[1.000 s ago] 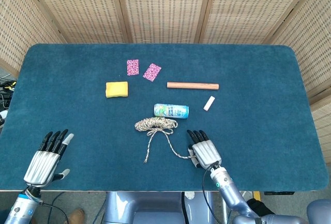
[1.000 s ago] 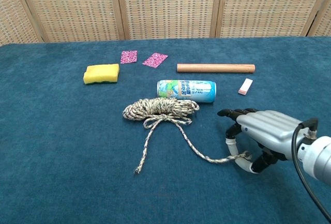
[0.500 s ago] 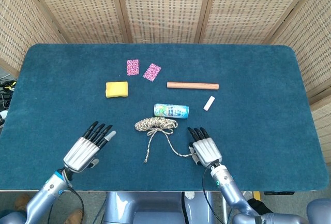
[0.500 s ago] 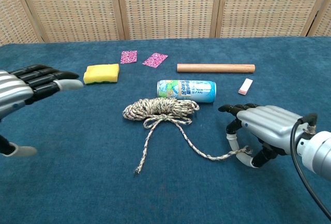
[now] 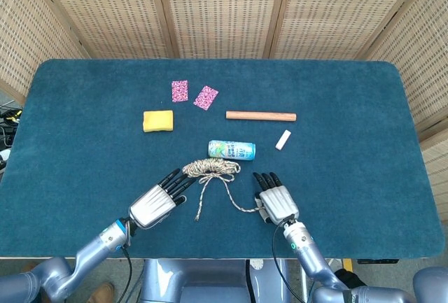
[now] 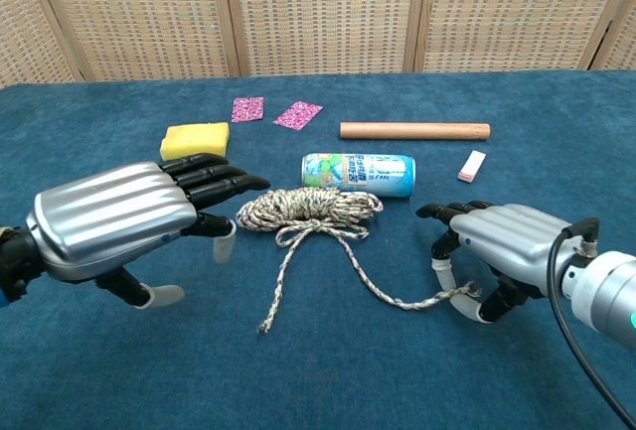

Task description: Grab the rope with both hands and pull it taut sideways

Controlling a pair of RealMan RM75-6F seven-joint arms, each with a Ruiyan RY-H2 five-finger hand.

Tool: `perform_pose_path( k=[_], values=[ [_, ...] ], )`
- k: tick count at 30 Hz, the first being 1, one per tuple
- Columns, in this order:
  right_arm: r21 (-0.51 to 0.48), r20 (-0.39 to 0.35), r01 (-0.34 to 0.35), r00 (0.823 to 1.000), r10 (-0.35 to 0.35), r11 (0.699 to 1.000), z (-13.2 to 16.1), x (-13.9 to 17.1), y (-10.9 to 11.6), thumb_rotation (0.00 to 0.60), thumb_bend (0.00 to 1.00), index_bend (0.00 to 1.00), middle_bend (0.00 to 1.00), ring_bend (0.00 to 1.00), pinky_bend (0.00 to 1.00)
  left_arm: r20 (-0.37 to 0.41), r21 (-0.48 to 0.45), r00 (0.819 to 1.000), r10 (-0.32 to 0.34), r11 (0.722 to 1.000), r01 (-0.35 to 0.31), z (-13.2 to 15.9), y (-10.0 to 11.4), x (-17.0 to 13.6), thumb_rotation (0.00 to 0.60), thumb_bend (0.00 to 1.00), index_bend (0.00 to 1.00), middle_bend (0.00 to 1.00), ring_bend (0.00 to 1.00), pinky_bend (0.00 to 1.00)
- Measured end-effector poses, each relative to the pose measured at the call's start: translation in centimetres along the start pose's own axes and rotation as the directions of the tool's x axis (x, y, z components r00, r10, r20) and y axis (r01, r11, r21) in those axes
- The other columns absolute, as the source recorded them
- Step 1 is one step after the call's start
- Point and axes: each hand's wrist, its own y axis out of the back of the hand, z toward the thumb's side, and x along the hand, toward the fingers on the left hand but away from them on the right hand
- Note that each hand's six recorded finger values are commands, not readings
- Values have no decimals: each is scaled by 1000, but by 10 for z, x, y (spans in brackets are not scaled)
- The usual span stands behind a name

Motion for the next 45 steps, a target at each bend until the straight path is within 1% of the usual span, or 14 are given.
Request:
perform_pose_path(
  k=[7,12,20,25,33,45],
  values=[
    [-1,7,-10,1000,10,1000,0,-2,-2,600,447,709,22,0,0,57,38,998,-11,999,9,20,-5,21,600,346,448,0,0,0],
    [-8,14,-19,1000,19,1000,-3,-4,-5,600,448,709,22,0,0,76,80,997,-31,997,24,27,-14,32,600,352,486,0,0,0],
    [-11,9,-26,1000,26,1000,-4,-6,-6,600,448,709,24,0,0,89,133,995,-48,990,36,32,-22,39,600,368,485,0,0,0],
    [-14,7,-29,1000,29,999,-4,-7,-7,600,448,709,24,0,0,94,133,994,-52,990,39,36,-25,42,600,368,486,0,0,0],
    [-15,0,-22,1000,22,1000,-2,-6,-4,600,448,712,28,0,0,114,107,993,-31,994,18,46,-27,47,600,368,486,0,0,0],
    [-17,1,-18,1000,18,1000,-2,-6,-1,600,448,717,33,0,0,141,91,990,-21,996,8,56,-31,52,600,367,482,0,0,0]
  ],
)
